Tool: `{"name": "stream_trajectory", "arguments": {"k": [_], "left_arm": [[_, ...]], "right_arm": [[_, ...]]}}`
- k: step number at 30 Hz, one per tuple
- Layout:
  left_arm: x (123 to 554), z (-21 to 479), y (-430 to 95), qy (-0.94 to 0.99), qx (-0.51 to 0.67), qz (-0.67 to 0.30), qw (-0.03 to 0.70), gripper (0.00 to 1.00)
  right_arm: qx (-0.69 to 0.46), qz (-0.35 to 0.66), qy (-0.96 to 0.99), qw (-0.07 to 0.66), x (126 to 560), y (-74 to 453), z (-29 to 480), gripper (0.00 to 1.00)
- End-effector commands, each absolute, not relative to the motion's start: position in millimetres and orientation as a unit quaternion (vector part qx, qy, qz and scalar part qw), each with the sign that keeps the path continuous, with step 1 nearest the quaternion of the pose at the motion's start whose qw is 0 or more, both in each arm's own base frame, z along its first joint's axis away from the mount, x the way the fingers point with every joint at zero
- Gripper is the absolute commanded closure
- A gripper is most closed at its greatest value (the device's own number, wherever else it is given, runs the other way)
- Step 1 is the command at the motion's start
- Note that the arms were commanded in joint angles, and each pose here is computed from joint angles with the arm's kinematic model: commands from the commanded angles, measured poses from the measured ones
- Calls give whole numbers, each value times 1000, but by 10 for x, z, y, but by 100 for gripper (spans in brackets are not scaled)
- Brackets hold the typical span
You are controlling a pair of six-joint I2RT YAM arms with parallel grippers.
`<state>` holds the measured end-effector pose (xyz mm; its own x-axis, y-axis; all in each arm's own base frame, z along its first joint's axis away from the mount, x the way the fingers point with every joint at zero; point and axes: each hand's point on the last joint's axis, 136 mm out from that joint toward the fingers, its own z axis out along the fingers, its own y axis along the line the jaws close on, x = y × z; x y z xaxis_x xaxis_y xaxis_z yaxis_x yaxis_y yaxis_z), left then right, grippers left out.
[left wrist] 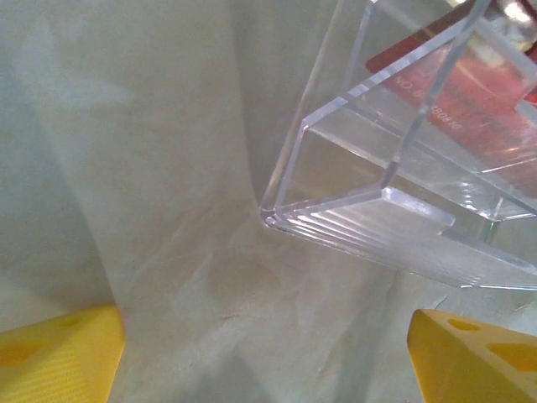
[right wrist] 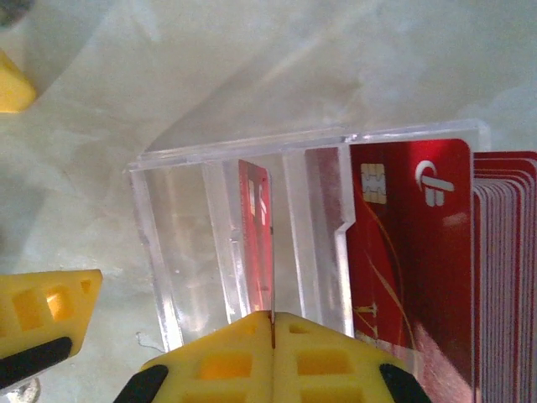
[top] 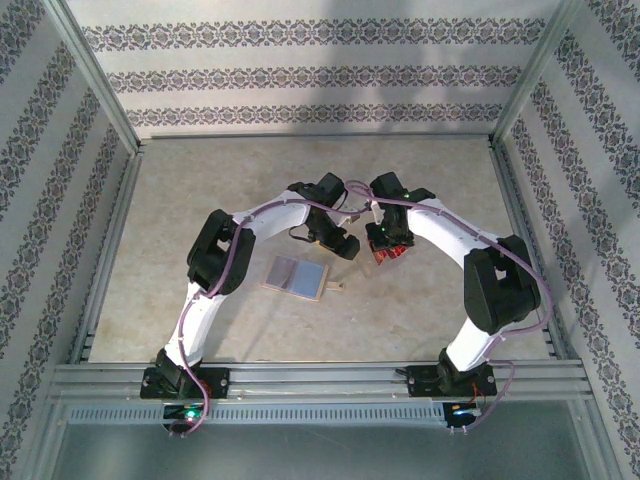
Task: Put the credit cards into the card holder
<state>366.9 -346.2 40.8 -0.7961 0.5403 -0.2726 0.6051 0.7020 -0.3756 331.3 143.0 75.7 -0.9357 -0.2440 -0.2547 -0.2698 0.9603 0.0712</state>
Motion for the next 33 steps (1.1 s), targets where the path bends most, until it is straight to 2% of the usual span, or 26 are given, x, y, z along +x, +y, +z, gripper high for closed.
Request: {"name": "stream_trajectory", "arguments": {"k": [1,9,14,18,22,23,25,28,31,33], "left_arm": [[3760,752,-3388,912,320,-233,110,12],[3741,1246,-3044,903,330,-229,151,12],[3644,1424,-2470,914,311,-201,162,12],[3520,1338,-1957,929,292,-170,149,18],[3399,1015,-1638,943,285,-132,114,33],[3357,935,-1628,943,287,-132,104,40],[3286,848,-1664,942,288,-149,90,49],[3266,743,-1694,941,288,-158,79,71],[3239,616,-1725,942,285,-167,55,85],[3211,536,-1741,943,283,-172,40,88]], "right_arm": [[-138,65,983,102,3182,1477,781,99],[-112,120,974,153,3116,1498,1426,100],[-72,192,964,171,2961,1695,1679,100],[-16,290,939,184,2862,2034,1727,100],[49,380,907,174,2780,2436,1545,100],[65,394,900,174,2753,2523,1485,100],[86,417,887,177,2695,2679,1393,100],[109,428,878,182,2622,2828,1242,100],[135,428,876,178,2585,2895,1034,100],[148,440,868,173,2579,2948,950,100]]}}
